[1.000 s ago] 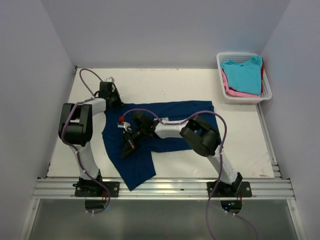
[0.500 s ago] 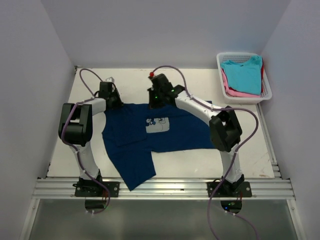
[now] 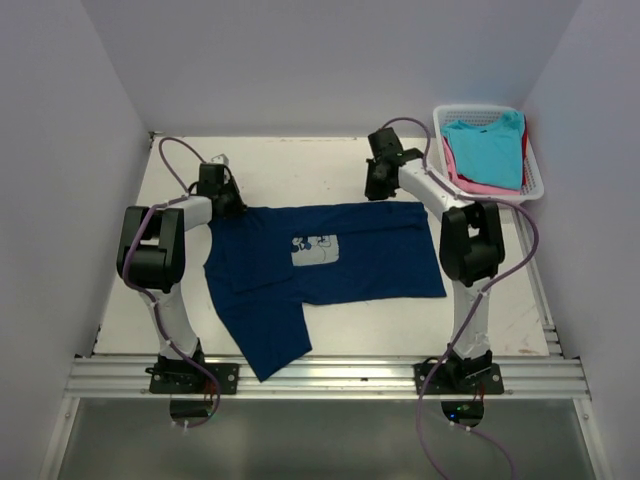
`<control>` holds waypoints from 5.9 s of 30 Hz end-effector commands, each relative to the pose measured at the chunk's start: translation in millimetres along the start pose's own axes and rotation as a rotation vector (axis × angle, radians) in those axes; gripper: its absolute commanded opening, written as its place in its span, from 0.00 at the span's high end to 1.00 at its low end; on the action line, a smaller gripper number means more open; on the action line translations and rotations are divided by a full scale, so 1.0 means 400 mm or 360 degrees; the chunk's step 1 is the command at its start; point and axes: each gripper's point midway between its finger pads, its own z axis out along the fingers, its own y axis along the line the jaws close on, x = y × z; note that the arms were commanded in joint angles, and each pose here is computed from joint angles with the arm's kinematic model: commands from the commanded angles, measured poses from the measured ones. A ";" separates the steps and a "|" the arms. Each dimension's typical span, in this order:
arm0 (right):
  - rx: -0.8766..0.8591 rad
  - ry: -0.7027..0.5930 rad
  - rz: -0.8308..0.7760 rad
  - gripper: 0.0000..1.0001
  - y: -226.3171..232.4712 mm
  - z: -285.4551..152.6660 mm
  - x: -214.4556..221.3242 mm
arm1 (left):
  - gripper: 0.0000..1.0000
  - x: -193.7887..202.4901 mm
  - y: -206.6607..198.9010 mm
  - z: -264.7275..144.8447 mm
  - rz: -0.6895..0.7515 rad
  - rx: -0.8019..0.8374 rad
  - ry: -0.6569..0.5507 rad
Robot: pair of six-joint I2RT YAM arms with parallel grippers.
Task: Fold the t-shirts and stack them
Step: Fold the tshirt
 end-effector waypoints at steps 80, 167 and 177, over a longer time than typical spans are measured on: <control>-0.0237 0.0225 0.0065 1.00 -0.068 0.018 0.156 | 1.00 0.352 -0.684 0.133 0.0189 0.1112 0.0635; 0.0351 0.0142 0.0193 1.00 -0.268 0.014 0.132 | 1.00 0.359 -0.597 0.148 0.0101 0.1052 0.0676; 0.0414 0.0204 0.0166 1.00 -0.306 0.007 0.203 | 1.00 0.361 -0.580 0.150 0.0095 0.1042 0.0680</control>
